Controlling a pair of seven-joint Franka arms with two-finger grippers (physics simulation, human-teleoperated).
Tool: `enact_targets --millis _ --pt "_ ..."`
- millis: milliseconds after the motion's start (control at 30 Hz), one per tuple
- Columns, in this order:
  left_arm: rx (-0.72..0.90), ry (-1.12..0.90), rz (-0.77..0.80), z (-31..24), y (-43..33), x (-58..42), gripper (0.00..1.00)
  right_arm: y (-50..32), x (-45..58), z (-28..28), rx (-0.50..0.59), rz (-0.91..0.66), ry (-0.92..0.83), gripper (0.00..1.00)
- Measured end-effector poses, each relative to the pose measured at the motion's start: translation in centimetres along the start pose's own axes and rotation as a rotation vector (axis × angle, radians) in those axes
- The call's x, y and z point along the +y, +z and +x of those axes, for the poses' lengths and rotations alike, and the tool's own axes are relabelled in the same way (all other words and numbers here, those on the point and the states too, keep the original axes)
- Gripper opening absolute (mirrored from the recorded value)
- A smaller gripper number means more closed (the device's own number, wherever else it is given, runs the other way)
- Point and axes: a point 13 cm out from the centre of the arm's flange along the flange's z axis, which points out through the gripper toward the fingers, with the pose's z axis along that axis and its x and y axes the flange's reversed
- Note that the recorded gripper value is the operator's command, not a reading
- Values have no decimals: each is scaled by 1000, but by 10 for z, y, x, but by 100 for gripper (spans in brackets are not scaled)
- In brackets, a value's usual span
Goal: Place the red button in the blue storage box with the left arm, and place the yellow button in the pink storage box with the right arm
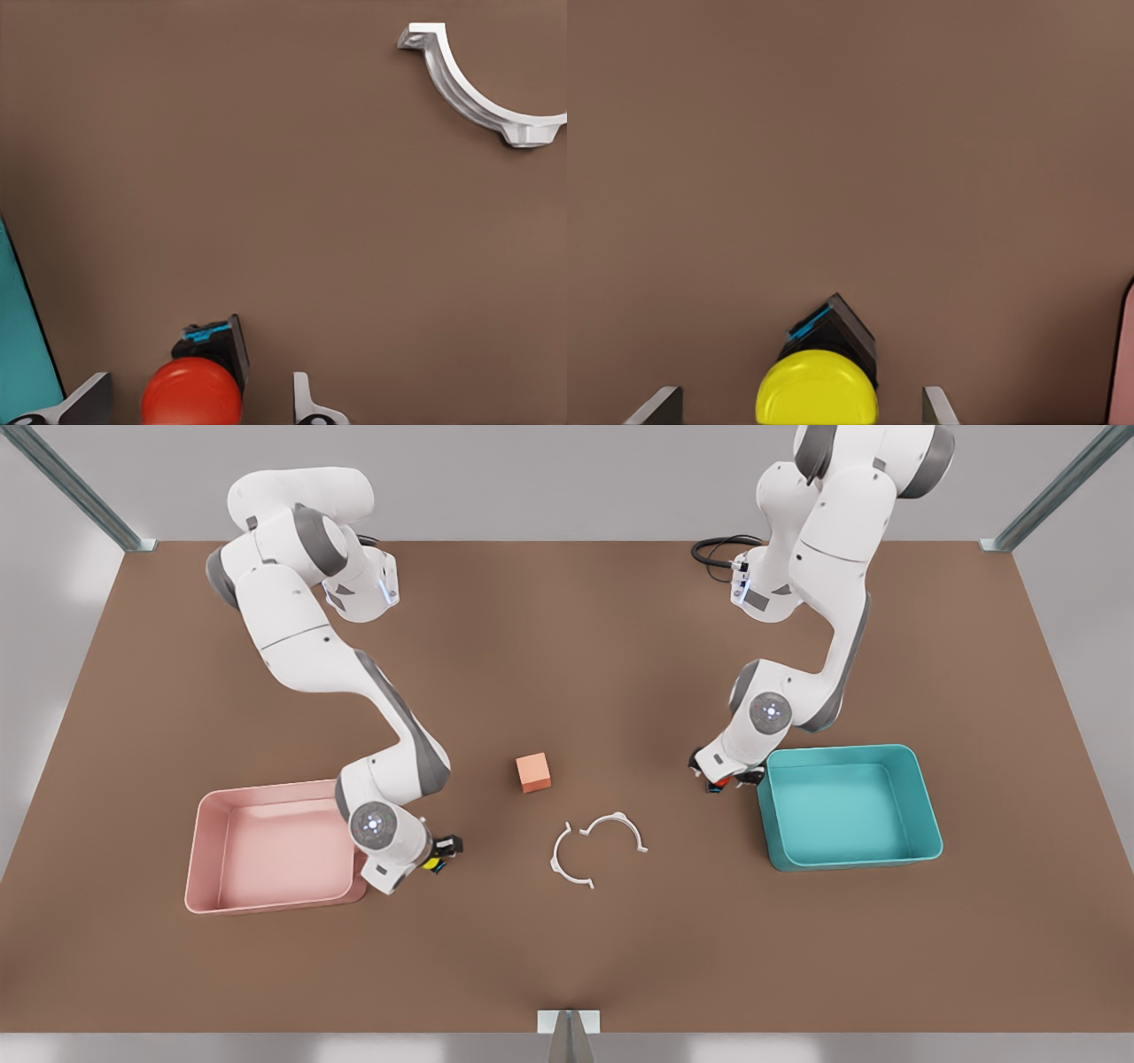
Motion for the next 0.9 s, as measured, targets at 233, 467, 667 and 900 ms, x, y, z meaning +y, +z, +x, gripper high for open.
enact_targets --millis 233,467,667,900 --pt "24 7 -1 7 22 -2 61 22 -2 -7 -39 -11 21 100" --pt "-11 4 1 -2 4 -3 47 37 -10 7 -52 -20 41 100" --pt "-213 -88 3 -63 -185 59 47 36 -7 -1 -85 -30 48 70" --pt "17 -246 12 -16 -135 235 48 32 -3 -6 -104 -33 47 58"
